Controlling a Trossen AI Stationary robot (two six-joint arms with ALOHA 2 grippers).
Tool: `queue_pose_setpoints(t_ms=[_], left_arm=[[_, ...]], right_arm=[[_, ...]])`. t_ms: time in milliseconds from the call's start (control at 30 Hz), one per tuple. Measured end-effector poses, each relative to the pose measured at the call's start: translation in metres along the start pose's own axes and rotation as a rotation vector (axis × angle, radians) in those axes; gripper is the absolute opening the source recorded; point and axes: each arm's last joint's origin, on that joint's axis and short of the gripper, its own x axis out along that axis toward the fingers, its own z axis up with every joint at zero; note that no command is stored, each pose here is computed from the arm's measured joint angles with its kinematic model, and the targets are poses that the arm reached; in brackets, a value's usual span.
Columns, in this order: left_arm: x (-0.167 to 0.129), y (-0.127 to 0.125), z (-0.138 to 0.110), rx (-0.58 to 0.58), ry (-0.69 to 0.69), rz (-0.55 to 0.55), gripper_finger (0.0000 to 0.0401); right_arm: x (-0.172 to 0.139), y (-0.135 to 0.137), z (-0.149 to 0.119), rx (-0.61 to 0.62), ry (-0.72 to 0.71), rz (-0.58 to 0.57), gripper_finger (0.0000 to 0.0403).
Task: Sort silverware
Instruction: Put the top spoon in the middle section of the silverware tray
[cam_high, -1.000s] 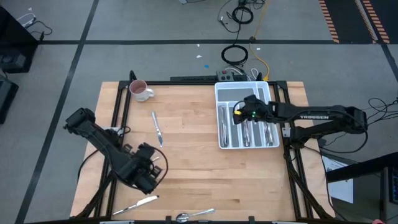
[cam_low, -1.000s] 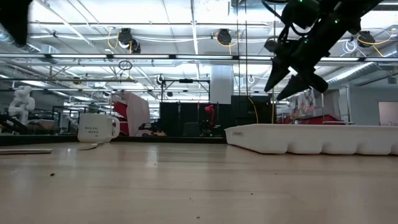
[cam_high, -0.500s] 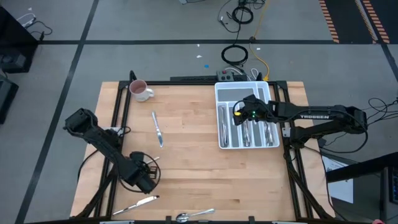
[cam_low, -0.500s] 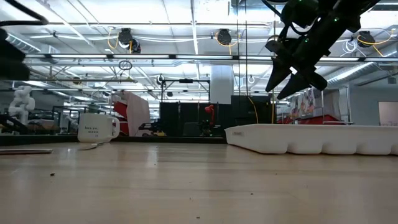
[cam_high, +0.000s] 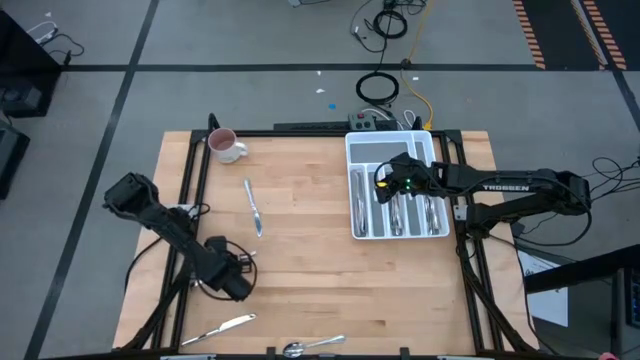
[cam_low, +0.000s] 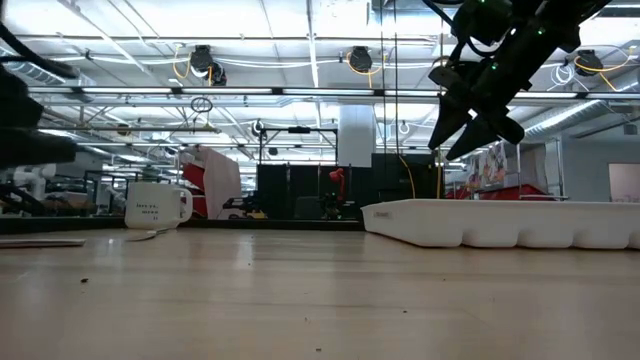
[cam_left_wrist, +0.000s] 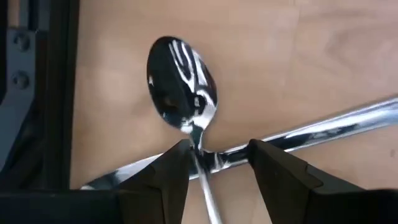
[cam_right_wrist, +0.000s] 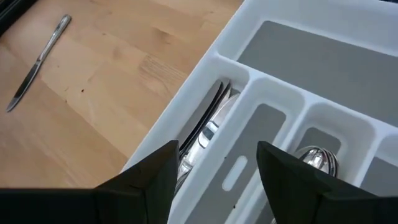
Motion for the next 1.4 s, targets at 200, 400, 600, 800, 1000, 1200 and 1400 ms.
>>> queue_pose_setpoints(t_ms=[200, 400, 600, 800, 1000, 1200, 1400], left_arm=[[0.006, 0.0, 0.007, -0.023, -0.013, 0.025, 0.018], [0.002, 0.002, 0.009, -0.032, -0.022, 0.076, 0.018], [-0.003, 0.009, 0.016, -0.038, -0.058, 0.121, 0.018], [-0.007, 0.016, 0.025, -0.013, -0.144, 0.147, 0.018], [0.008, 0.013, 0.026, 0.124, -0.157, 0.065, 0.018], [0.02, 0.016, 0.028, 0.128, -0.145, 0.069, 0.018], [0.021, 0.015, 0.027, 0.067, -0.127, 0.052, 0.018]], right_arm=[[0.0, 0.0, 0.0, -0.016, 0.001, 0.0, 0.0208], [0.0, 0.0, 0.0, -0.015, 0.001, 0.0, 0.0208], [0.0, 0.0, 0.0, -0.014, 0.001, 0.0, 0.0208], [0.0, 0.0, 0.0, -0.015, 0.001, 0.0, 0.0208], [0.0, 0.0, 0.0, -0.021, 0.0, 0.0, 0.0208], [0.0, 0.0, 0.0, -0.021, 0.0, 0.0, 0.0208], [0.0, 0.0, 0.0, -0.021, 0.001, 0.0, 0.0208]])
